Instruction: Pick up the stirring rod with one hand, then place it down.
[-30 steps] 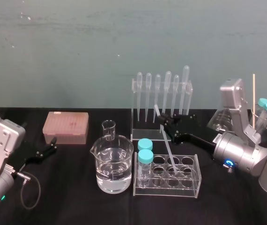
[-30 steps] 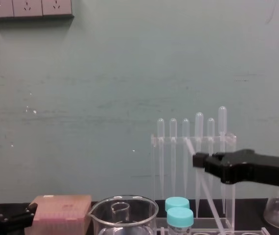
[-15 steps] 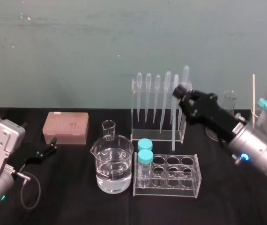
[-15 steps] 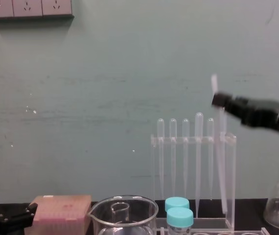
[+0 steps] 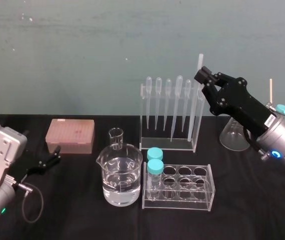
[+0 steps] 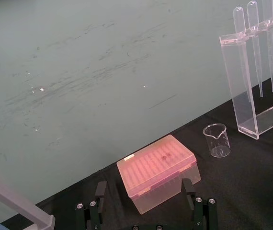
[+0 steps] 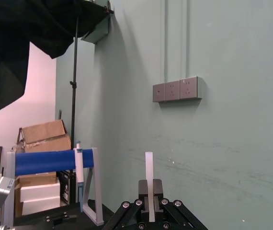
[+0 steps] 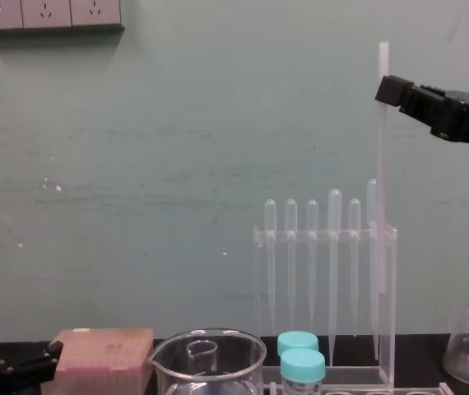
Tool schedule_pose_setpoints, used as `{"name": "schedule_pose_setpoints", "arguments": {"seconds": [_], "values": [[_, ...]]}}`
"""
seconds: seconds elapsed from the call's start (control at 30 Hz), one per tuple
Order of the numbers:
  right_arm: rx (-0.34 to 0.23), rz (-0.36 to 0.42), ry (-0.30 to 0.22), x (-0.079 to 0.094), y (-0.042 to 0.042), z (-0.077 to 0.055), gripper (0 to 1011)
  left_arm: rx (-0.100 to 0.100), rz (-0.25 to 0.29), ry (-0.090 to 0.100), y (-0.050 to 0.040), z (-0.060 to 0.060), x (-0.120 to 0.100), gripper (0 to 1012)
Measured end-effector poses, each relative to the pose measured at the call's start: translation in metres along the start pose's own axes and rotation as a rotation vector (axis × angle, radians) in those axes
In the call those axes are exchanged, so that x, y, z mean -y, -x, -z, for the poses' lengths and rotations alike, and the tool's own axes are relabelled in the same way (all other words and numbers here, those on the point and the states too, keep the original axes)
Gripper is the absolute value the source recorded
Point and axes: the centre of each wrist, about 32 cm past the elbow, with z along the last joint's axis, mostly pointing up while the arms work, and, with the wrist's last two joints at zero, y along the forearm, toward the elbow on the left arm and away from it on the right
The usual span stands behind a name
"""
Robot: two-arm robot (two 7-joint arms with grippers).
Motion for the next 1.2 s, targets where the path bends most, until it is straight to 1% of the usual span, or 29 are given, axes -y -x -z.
{"name": "schedule_pose_setpoints", "arguments": {"seconds": [0.33,0.73,1.2], "values": [[0.006,-0.004,0.005,-0.0004,-0.0004,-0.0003,57,0.0,0.0,0.0,0.0,0.0,0.0,1000],[0.003,-0.008,0.011,-0.002,0.001,0.0022,58,0.0,0.0,0.0,0.0,0.0,0.0,1000],[0.005,-0.013,0.019,-0.0008,0.003,0.0019,57,0.0,0.0,0.0,0.0,0.0,0.0,1000]]}}
